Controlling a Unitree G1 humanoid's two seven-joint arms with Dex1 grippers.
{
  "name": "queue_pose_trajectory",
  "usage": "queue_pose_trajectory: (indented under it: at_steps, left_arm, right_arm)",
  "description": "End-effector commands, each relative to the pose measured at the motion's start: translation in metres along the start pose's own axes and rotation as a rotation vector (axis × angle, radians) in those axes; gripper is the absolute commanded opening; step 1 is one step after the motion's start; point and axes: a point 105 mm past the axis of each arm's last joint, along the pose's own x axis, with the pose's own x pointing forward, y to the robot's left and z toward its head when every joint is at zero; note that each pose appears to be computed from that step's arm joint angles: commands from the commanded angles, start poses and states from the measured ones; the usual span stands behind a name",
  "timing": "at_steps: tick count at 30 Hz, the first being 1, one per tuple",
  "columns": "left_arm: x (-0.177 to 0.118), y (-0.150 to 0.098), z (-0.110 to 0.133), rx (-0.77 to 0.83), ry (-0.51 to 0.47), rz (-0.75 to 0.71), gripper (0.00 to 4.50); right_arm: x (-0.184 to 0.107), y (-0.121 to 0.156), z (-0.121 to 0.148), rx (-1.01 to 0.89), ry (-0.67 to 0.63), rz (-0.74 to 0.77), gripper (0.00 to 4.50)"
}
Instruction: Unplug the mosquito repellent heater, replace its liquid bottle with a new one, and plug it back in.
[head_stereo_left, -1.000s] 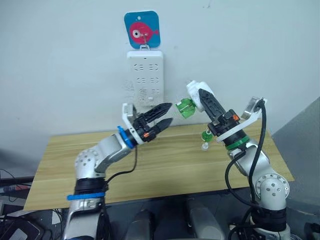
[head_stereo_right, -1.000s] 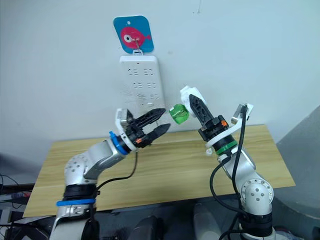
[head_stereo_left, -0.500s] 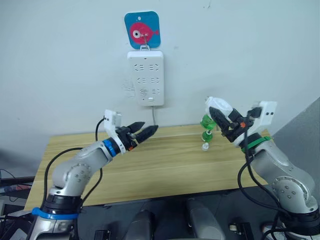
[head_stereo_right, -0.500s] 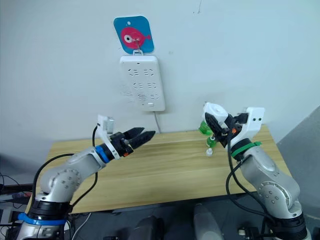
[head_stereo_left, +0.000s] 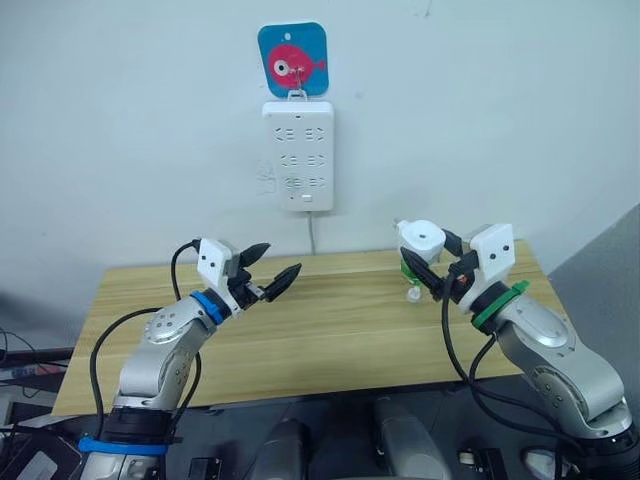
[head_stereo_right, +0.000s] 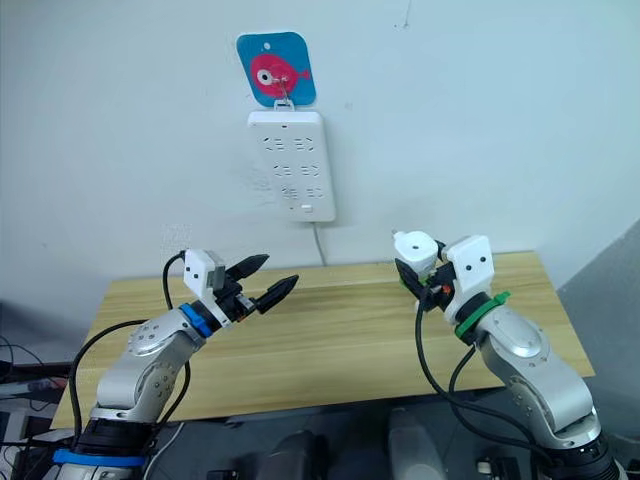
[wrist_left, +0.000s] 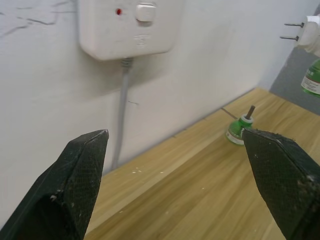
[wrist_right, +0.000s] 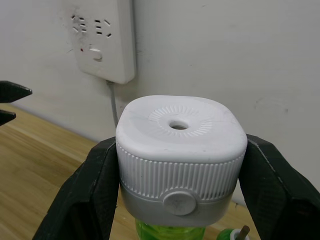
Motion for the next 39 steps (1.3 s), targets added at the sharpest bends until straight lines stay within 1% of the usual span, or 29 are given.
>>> queue_pose_trajectory:
  at_steps: [1,8,16,20,23,26,29,32,35,39]
  left_arm:
    - [-0.002,0.002,0.007,0.026,-0.035,0.0,4.5]
    - [-0.001,0.003,0.008,0.043,-0.039,-0.016,4.5]
    - [0.002,0.007,0.018,0.1,-0.037,-0.086,4.5]
    - [0.002,0.013,0.026,0.104,-0.054,-0.062,4.5]
    - [0.002,0.019,0.034,0.13,-0.077,-0.01,4.5]
    - [0.003,0.021,0.043,0.149,-0.106,0.022,4.5]
    - [0.003,0.018,0.05,0.149,-0.132,0.021,4.5]
    - [0.004,0.017,0.056,0.153,-0.151,0.017,3.9]
    - [0.009,0.02,0.061,0.165,-0.151,0.028,2.94]
    - [0.015,0.025,0.069,0.175,-0.165,0.029,2.9]
  right_arm:
    - [-0.003,0.0,0.016,-0.031,-0.068,0.007,2.99]
    - [-0.004,0.005,0.017,-0.045,-0.066,0.037,2.99]
    - [-0.009,0.007,0.013,-0.074,-0.037,0.081,2.99]
    - [-0.01,0.008,0.011,-0.085,-0.026,0.1,2.99]
    - [-0.01,0.009,0.01,-0.088,-0.02,0.11,2.99]
    - [-0.009,0.009,0.01,-0.087,-0.02,0.113,2.99]
    - [-0.008,0.009,0.013,-0.084,-0.024,0.122,2.99]
    - [-0.006,0.011,0.016,-0.085,-0.032,0.138,2.99]
    - [-0.004,0.014,0.02,-0.085,-0.04,0.154,2.99]
    - [-0.003,0.016,0.024,-0.084,-0.045,0.169,2.99]
